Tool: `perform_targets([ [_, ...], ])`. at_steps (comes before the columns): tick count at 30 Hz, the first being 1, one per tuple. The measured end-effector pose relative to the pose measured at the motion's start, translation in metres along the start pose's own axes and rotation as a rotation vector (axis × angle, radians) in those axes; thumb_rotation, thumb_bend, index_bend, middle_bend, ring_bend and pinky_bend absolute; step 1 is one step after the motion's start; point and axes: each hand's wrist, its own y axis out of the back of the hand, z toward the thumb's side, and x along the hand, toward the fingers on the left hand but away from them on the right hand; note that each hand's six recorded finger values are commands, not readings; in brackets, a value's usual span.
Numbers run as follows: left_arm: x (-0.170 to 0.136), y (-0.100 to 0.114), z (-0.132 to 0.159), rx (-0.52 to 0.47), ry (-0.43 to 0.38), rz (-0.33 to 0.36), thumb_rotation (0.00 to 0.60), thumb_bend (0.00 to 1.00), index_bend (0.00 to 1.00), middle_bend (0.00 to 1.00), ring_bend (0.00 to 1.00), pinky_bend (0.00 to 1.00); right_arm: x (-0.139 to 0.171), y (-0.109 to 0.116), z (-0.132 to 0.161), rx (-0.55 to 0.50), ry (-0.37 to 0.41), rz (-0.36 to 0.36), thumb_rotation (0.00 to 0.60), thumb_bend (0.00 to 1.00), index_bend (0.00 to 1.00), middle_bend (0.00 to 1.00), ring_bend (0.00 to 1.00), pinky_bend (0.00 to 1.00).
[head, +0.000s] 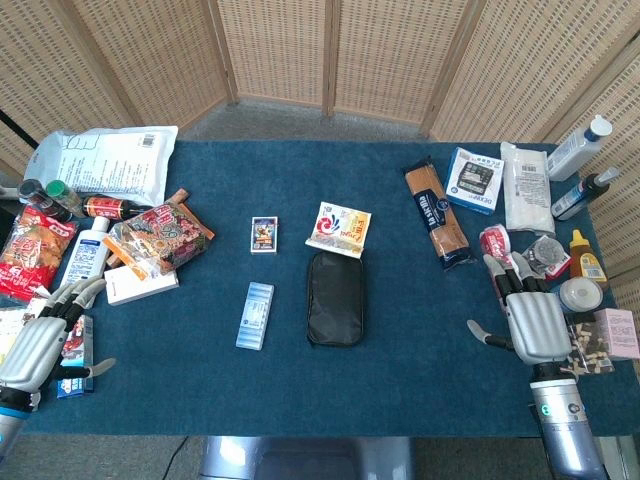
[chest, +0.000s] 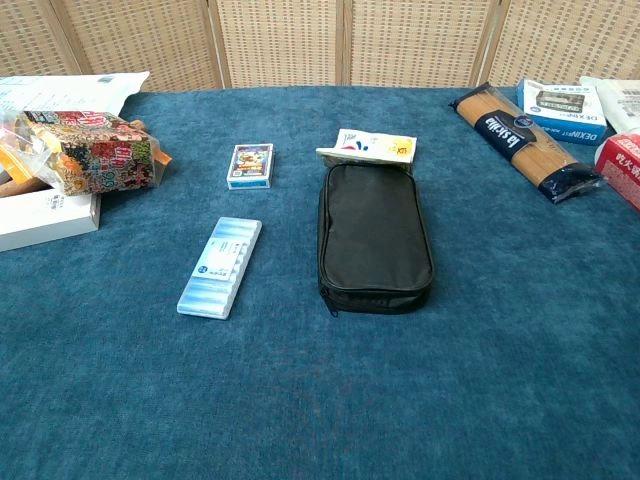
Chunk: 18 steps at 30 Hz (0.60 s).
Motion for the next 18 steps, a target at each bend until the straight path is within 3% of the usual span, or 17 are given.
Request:
perform_targets([
  [9,-0.004,-0.001,0.0,-0.004,-0.007,0.001,0.6,0.05,0.04,0.0,0.0,0.0,0.003,-0.009,0.002,-0.008,0.017,0.022,0.457,0.23,0.0,0.19,0.0,0.24],
  [18,-0.006,0.003,0.006,-0.006,-0.033,0.005,0.6,0.04,0.04,0.0,0.0,0.0,-0.002,-0.029,0.011,0.019,0.1,0.06,0.456,0.23,0.0,0.19,0.0,0.23],
])
